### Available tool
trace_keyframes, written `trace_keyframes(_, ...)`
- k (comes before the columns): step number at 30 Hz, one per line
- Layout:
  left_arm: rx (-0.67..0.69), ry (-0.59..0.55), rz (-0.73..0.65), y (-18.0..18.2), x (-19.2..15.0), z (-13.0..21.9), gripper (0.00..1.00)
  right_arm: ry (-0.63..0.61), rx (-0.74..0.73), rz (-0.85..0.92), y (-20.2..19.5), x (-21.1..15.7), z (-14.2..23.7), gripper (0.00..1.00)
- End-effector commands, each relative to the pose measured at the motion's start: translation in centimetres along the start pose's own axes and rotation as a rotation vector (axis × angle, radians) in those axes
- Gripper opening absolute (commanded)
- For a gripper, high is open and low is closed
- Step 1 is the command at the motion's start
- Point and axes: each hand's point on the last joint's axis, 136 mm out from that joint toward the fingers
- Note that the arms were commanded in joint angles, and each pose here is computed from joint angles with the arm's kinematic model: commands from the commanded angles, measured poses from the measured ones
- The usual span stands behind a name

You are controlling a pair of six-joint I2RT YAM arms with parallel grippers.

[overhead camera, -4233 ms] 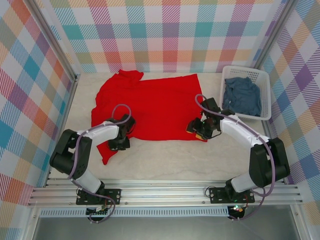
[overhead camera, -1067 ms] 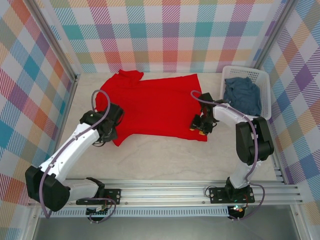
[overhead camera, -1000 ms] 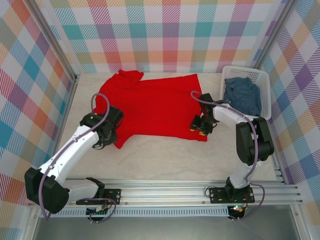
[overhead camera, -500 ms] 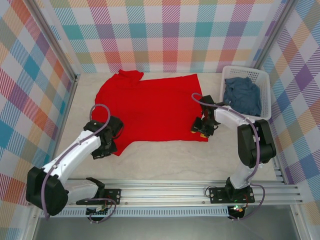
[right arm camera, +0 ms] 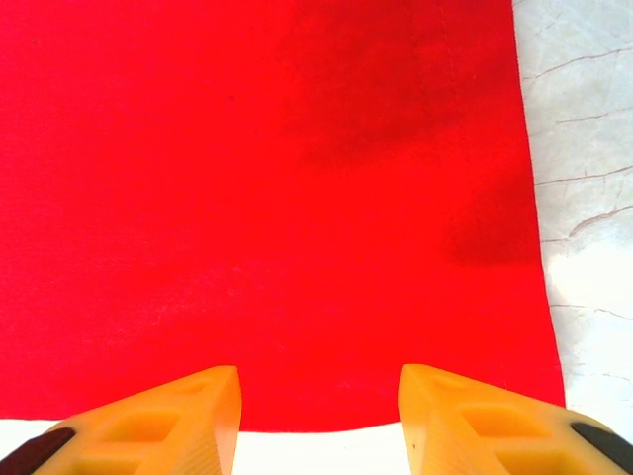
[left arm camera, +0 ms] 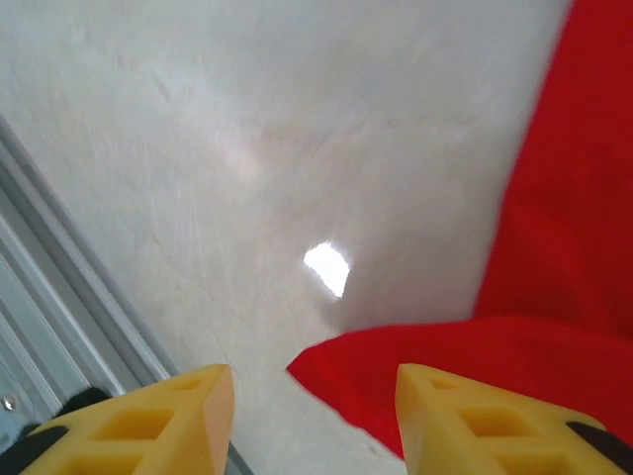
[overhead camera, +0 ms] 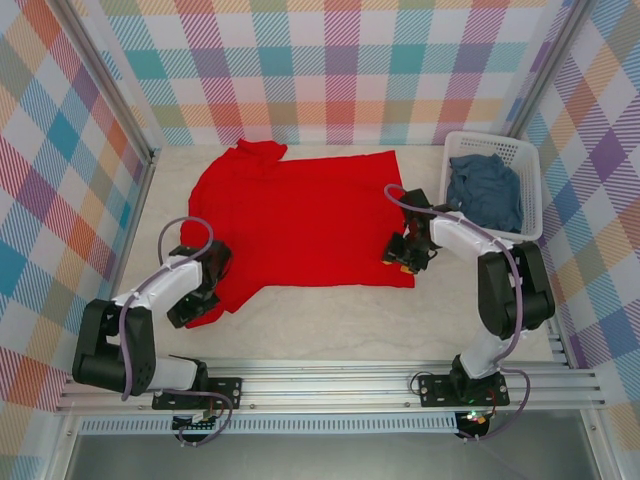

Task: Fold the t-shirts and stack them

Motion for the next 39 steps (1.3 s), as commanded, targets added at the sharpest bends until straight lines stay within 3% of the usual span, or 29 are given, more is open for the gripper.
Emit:
trace_keyframes(1, -0.084, -0.121, -0.105, -1.2, 1.9, 4.1, 0.42, -0.007, -0.002, 0.013, -0.2, -0.7, 1.0, 0.46)
trace_keyframes(3, -0.227, -0.095, -0.174, -3.6, 0.1, 6.0, 0.32, -0.008, -0.002, 0.012, -0.3, -0.9, 1.1, 0.46)
trace_keyframes(5, -0.322, -0.010, -0.208, -5.5, -2.8, 6.5, 0.29, -0.008, 0.004, 0.011, -0.2, -1.0, 1.1, 0.46)
trace_keyframes(9, -0.317, 0.069, -0.264, -8.0, -5.5, 5.5, 0.27, -0.016, 0.042, 0.017, 0.5, -0.7, 1.5, 0.46)
trace_keyframes(17, -0.250, 0.113, -0.345, -10.6, -4.9, 2.9, 0.37, -0.031, 0.071, 0.019, 1.2, -0.6, 2.5, 0.46)
trace_keyframes(28, -0.236, 0.117, -0.398, -11.2, -4.6, 0.7, 0.36, -0.026, 0.072, 0.008, 0.9, -1.0, 2.5, 0.46)
trace_keyframes(34, -0.243, 0.183, -0.404, -11.2, -5.8, -0.7, 0.24, -0.026, 0.067, 0.008, 0.9, -1.0, 2.5, 0.46)
trace_keyframes(39, -0.293, 0.198, -0.375, -11.4, -6.2, 0.3, 0.03, -0.030, 0.056, 0.004, 0.8, -0.9, 2.4, 0.46)
Point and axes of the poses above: each hand's point on the last joint's axis, 136 mm out from that joint toward the fingers, its own z axis back along the fingers, its own y axis along the line the jaws close on, x = y × z, and after that the axes turned 3 degrees about -z, right-handed
